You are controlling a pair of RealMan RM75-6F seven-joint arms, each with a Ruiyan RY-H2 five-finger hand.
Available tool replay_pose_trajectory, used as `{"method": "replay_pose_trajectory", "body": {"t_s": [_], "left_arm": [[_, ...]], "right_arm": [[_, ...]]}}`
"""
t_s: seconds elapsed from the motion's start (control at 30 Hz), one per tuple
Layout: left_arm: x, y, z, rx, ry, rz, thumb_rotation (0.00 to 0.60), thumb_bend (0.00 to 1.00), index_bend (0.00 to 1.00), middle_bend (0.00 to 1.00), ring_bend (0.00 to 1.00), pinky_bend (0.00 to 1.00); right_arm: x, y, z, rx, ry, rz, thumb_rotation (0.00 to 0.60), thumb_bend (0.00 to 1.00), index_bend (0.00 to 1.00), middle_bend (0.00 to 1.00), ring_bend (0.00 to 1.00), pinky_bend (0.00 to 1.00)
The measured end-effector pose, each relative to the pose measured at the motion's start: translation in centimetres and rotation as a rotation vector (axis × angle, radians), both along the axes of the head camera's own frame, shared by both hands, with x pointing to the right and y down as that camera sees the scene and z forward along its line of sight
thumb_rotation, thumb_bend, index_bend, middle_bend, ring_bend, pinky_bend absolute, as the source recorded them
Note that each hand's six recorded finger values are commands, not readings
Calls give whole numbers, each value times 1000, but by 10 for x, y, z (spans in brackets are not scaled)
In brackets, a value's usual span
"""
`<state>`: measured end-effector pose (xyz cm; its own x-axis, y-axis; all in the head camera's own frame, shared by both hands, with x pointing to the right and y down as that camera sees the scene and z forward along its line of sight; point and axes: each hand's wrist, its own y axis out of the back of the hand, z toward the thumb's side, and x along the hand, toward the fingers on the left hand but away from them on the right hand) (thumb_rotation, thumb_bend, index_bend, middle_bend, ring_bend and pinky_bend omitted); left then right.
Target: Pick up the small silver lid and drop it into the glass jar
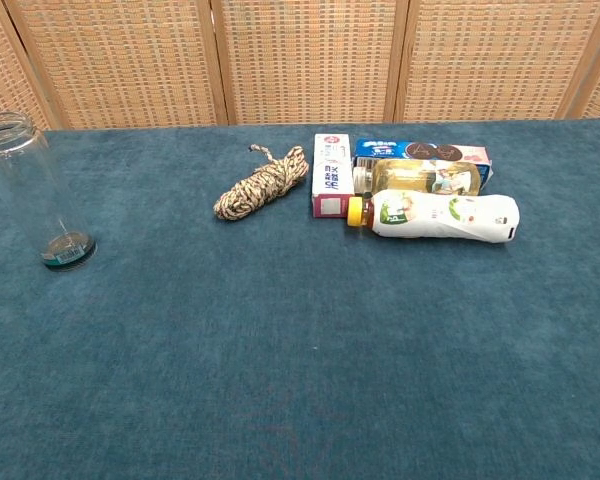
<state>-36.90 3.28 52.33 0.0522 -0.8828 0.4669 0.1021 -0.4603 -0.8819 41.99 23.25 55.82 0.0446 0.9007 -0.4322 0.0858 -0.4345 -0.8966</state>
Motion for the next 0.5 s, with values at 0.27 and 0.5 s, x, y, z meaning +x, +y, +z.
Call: {"method": "replay_pose_trajectory", "body": {"t_s": [0.27,0.5], "left_arm": [[-4,-1,17,-27,3,-15,600,538,606,0,0,0],[-5,2,30,-42,-25,-11,600,539,606,0,0,0]], "right_arm": [[-1,0,1,-2,2,-5,600,122,66,0,0,138],[0,0,1,-2,2,0,600,122,66,0,0,138]]}}
